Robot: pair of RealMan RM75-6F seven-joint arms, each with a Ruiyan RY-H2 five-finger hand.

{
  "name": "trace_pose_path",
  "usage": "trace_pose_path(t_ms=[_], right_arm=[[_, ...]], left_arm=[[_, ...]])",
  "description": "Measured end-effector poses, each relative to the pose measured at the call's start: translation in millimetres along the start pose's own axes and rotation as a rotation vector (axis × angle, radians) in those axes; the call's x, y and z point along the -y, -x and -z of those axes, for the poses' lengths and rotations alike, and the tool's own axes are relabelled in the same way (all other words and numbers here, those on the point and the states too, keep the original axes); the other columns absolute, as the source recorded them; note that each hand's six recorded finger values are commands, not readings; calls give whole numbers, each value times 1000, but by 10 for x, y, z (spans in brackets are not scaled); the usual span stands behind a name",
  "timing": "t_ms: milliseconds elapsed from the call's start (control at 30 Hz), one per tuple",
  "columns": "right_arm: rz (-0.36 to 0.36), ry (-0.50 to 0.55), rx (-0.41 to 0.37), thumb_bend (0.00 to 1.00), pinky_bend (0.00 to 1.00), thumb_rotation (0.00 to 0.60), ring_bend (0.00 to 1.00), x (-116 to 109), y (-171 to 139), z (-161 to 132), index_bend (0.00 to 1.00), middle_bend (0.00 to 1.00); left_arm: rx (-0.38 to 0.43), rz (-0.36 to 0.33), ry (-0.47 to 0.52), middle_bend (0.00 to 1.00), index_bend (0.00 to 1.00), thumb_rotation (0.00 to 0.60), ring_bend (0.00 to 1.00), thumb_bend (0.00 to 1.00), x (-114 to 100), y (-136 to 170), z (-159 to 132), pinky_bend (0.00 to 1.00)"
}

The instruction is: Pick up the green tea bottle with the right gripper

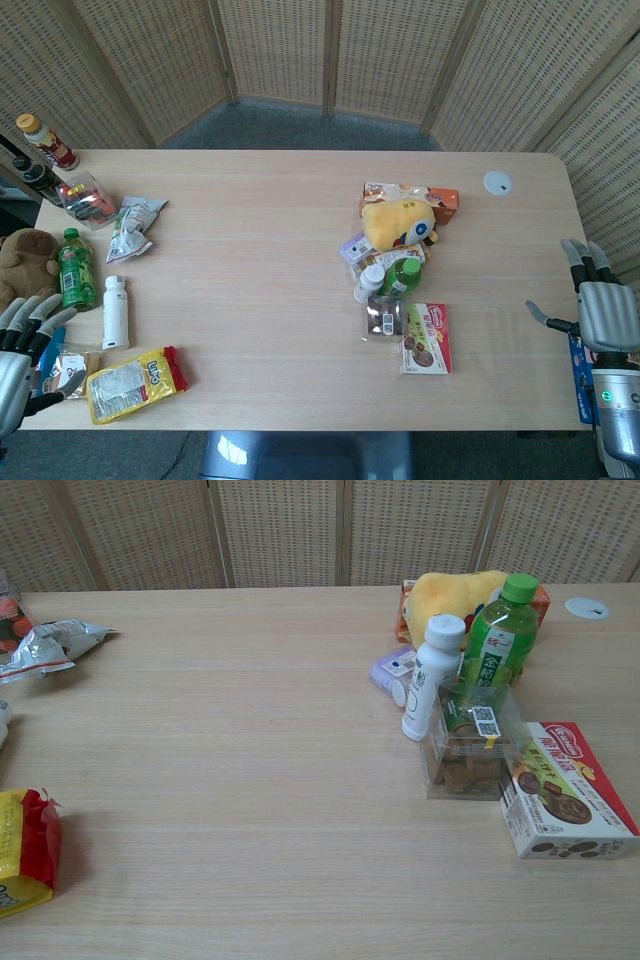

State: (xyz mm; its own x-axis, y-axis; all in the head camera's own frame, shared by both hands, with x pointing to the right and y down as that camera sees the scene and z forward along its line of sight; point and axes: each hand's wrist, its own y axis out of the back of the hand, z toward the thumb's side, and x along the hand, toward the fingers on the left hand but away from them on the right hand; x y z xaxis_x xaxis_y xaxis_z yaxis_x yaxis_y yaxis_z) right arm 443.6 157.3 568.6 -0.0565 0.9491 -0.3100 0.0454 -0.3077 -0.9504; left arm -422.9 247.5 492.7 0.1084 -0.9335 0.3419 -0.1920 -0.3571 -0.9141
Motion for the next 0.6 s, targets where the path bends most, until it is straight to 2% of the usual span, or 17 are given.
trace_pose_path(t_ms=[267, 600], right_arm=[[-48, 17, 13, 219, 377, 377, 43, 140, -15, -4, 0, 106], [-30, 109, -14, 220, 377, 382, 42, 120, -45, -77, 0, 105]], left_arm=[[13, 16, 6, 116, 190, 600, 0, 241, 52, -50, -16, 0], [30, 14, 17, 115, 184, 600, 0, 242, 49, -66, -48, 0]])
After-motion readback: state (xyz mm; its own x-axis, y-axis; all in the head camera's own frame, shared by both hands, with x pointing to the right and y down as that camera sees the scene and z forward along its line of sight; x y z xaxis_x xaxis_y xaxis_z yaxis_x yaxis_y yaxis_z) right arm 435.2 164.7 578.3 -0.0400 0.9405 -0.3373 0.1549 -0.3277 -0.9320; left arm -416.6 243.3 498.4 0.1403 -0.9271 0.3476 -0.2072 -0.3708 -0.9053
